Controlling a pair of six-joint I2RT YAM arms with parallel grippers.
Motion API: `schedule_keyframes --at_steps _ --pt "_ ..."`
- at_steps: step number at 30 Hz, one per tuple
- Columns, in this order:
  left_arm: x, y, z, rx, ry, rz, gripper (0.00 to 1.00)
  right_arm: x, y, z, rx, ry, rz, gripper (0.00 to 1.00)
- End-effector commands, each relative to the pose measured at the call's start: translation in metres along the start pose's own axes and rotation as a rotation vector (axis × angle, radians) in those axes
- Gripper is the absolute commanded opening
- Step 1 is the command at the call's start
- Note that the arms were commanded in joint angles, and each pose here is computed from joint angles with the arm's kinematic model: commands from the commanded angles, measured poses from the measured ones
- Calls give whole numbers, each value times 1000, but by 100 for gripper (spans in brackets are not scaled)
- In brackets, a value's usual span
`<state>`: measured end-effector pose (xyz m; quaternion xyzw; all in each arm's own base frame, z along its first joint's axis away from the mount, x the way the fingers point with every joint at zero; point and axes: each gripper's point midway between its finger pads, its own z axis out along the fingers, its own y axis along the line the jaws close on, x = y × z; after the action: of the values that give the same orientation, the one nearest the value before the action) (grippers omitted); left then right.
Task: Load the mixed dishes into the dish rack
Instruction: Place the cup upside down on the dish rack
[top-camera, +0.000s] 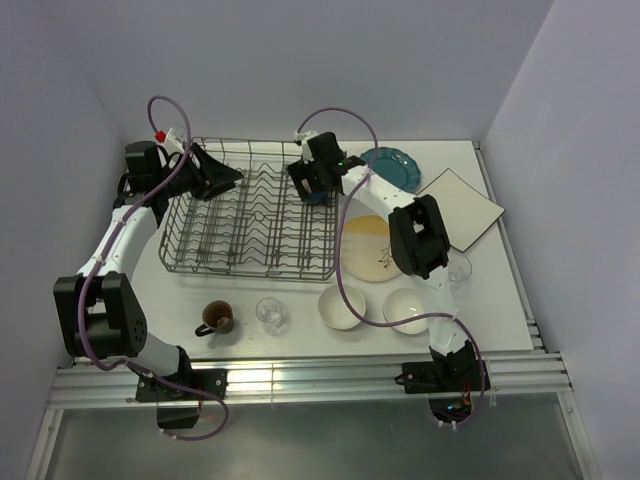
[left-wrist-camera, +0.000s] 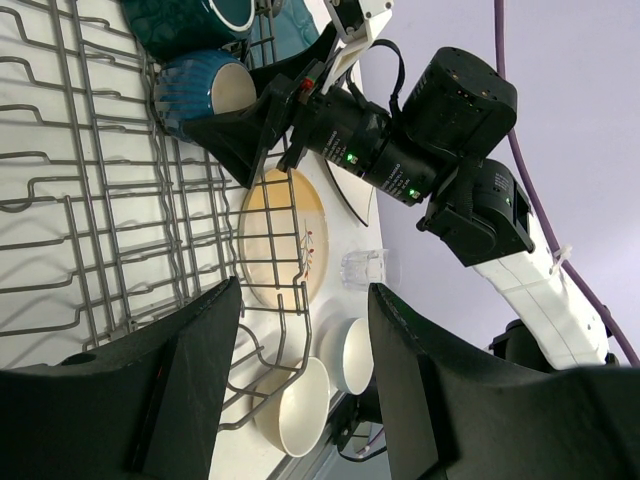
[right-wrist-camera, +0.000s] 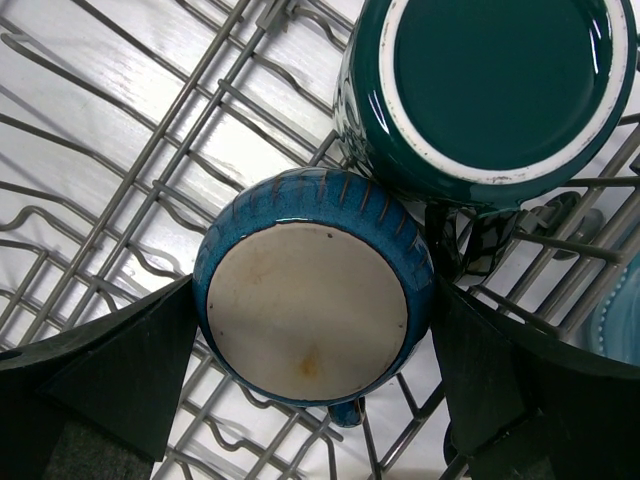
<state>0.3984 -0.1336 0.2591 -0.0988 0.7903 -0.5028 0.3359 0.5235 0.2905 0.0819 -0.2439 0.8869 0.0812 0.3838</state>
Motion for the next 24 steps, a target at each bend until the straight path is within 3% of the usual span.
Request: schedule_keyframes --at_steps 1,13,24 --pt "-8 -17 -7 37 -28 74 60 -21 -29 -22 97 -26 -7 81" --pt "-7 -15 -8 36 -29 75 60 -16 -31 -25 105 -6 -21 99" --pt "-4 -14 -11 34 -33 72 60 -15 -28 -33 83 7 -32 100"
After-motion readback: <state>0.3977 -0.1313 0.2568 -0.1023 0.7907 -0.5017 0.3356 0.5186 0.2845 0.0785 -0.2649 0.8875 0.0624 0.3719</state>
